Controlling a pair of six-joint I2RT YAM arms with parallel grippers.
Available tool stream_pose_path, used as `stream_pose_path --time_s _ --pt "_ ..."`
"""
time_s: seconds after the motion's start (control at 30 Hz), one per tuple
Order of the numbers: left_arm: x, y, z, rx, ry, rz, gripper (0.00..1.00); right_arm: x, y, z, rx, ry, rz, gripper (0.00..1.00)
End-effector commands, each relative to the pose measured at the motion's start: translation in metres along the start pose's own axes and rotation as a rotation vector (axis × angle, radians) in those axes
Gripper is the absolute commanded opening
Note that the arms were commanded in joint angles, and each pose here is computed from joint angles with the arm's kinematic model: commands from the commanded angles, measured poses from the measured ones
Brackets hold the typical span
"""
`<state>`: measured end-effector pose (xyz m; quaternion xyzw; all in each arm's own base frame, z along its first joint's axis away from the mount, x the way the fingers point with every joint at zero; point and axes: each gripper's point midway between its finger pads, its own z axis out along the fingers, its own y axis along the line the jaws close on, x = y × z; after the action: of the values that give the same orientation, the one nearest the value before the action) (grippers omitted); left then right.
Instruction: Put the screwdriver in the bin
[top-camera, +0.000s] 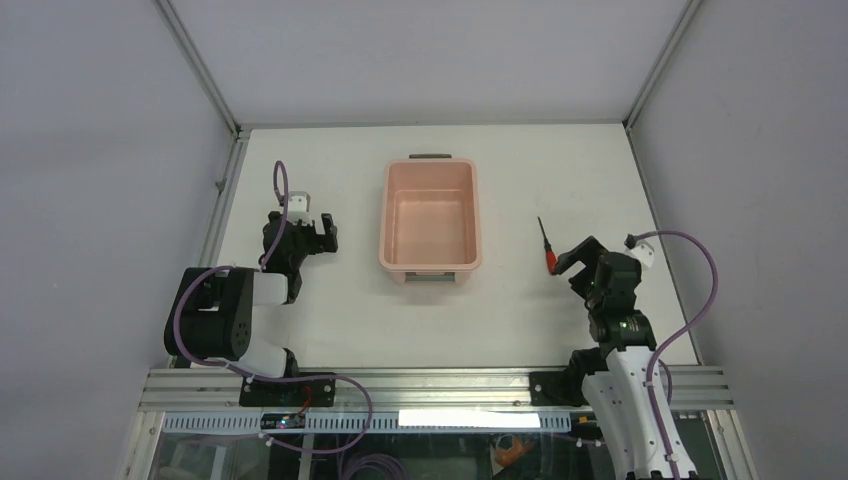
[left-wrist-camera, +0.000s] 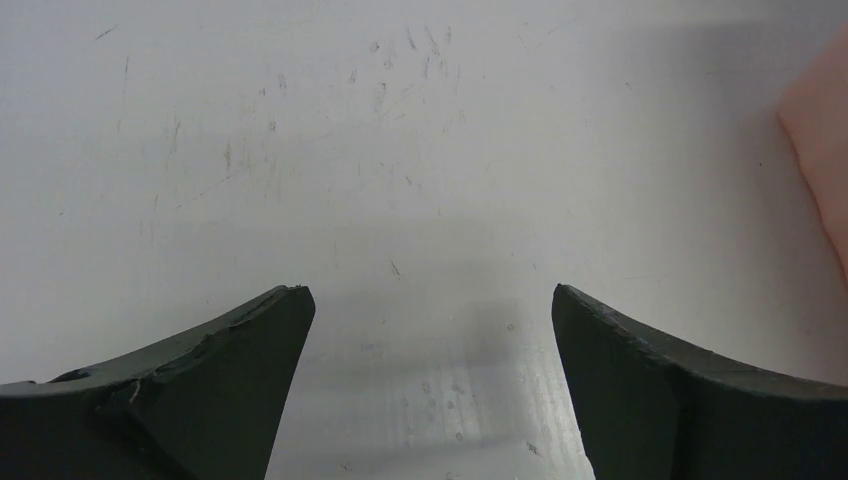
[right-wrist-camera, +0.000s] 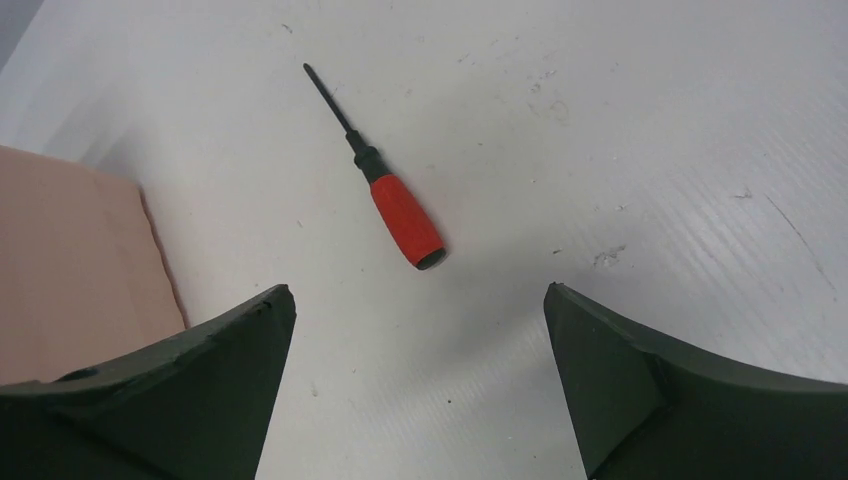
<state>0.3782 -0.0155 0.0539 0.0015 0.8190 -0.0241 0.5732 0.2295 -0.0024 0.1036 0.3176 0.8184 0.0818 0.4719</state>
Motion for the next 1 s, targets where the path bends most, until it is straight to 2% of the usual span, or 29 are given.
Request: stream_pose_path --time_s 0.0,0.1,0.33,0.43,0.53,0.57,0.67,0.7,0.83,0.97 --pt "-0.029 -0.002 0.006 0.002 -0.094 -0.016 0.99 -0.030 0.005 -0.005 0.022 -0.093 0.022 0.99" --pt "-0.029 -0.002 0.006 0.001 -0.095 -0.017 0.99 -0.039 0.008 -0.009 0.023 -0.109 -0.016 0.99" --pt "-0.029 -0.002 0.006 0.001 -0.094 -0.017 0.99 -0.113 0.065 -0.046 -0.137 -0.237 -0.199 0.99" --pt "-0.029 -0.002 0.006 0.001 -0.095 -0.017 0.99 -0.140 0.093 -0.056 -0.168 -0.193 -0.328 0.99" --pt "-0.029 -0.002 0.006 0.002 -0.096 -0.016 0.99 -0.160 0.116 -0.051 -0.144 -0.048 -0.437 0.99" --pt "-0.029 -0.002 0.006 0.001 -0.096 -0.016 0.99 -0.178 0.128 -0.055 -0.128 -0.023 -0.453 0.99" --pt "-0.029 -0.002 0.006 0.002 -0.094 -0.016 0.99 -0.176 0.129 -0.031 -0.009 0.240 -0.507 0.99" --pt "-0.029 -0.002 0.006 0.000 -0.094 -0.017 0.99 -0.163 0.119 -0.029 0.048 0.370 -0.518 0.99" --pt "-0.029 -0.002 0.006 0.001 -0.095 -0.016 0.99 -0.126 0.084 0.006 0.274 0.696 -0.561 0.99" --pt "-0.029 -0.002 0.006 0.002 -0.095 -0.016 0.99 -0.082 0.056 0.045 0.333 0.833 -0.594 0.99"
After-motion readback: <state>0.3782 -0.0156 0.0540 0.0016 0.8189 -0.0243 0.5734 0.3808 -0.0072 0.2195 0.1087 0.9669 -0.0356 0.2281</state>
